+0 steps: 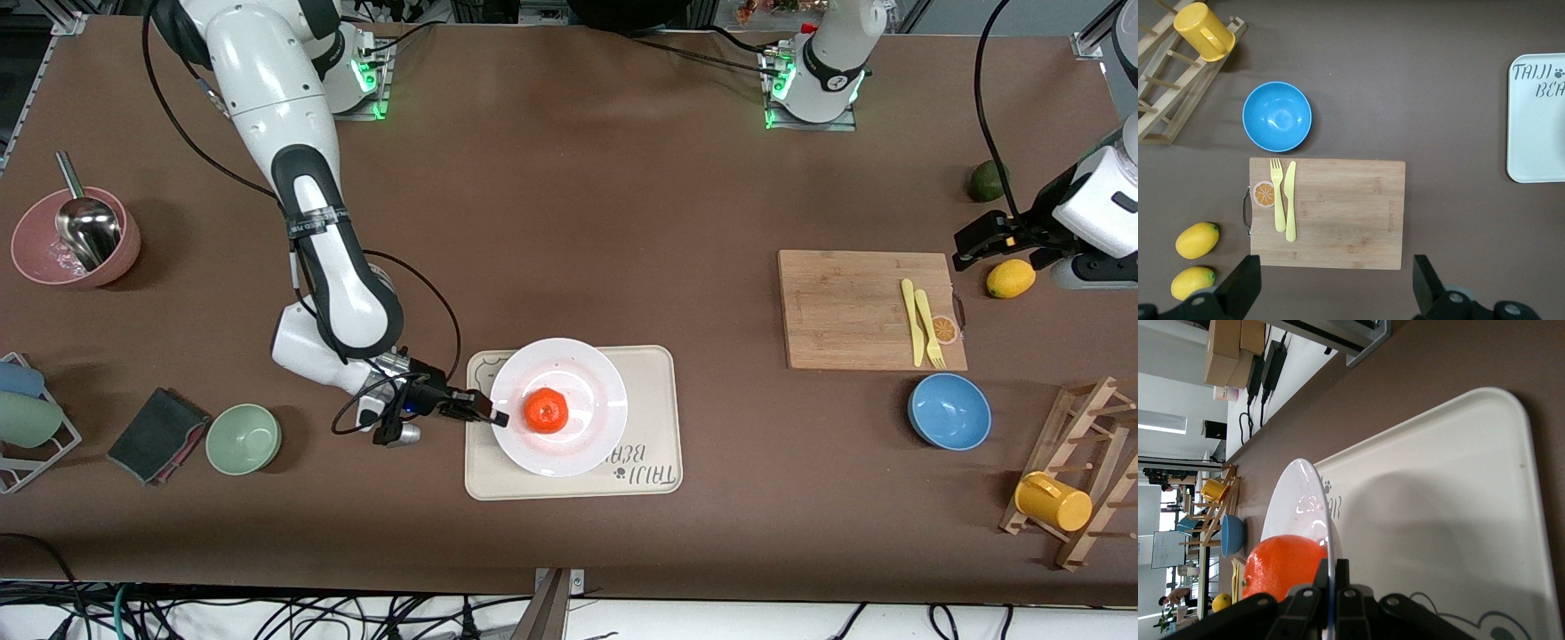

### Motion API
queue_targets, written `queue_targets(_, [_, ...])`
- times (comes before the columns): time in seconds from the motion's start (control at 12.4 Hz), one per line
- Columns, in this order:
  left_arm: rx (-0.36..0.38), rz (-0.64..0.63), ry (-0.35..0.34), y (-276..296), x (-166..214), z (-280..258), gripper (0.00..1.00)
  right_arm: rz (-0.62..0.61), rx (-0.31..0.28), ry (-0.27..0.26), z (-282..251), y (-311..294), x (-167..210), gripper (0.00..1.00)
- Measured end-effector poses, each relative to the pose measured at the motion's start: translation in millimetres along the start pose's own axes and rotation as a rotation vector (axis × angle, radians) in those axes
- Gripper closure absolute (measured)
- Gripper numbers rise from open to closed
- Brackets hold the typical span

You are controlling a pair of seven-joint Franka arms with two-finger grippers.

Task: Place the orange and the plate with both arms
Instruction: 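Open the right gripper and release the plate rim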

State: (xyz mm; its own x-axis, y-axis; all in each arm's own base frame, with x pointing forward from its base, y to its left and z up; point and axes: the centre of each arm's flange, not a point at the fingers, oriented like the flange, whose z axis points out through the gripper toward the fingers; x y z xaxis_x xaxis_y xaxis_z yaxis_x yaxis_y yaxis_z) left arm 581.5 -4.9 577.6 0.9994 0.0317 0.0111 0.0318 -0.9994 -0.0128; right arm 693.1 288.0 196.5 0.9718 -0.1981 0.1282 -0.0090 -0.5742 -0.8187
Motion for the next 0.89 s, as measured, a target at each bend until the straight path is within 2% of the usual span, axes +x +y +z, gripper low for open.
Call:
queue_targets(0.24, [0.000, 0.002, -0.001, 1, 0, 0, 0.00, 0.004, -0.015, -0.021, 16, 8, -12, 0.95])
queue_targets(0.89, [0.000, 0.004, -0.002, 2, 0, 1, 0.00, 0.003, -0.046, -0.027, 33, 37, -18, 0.94])
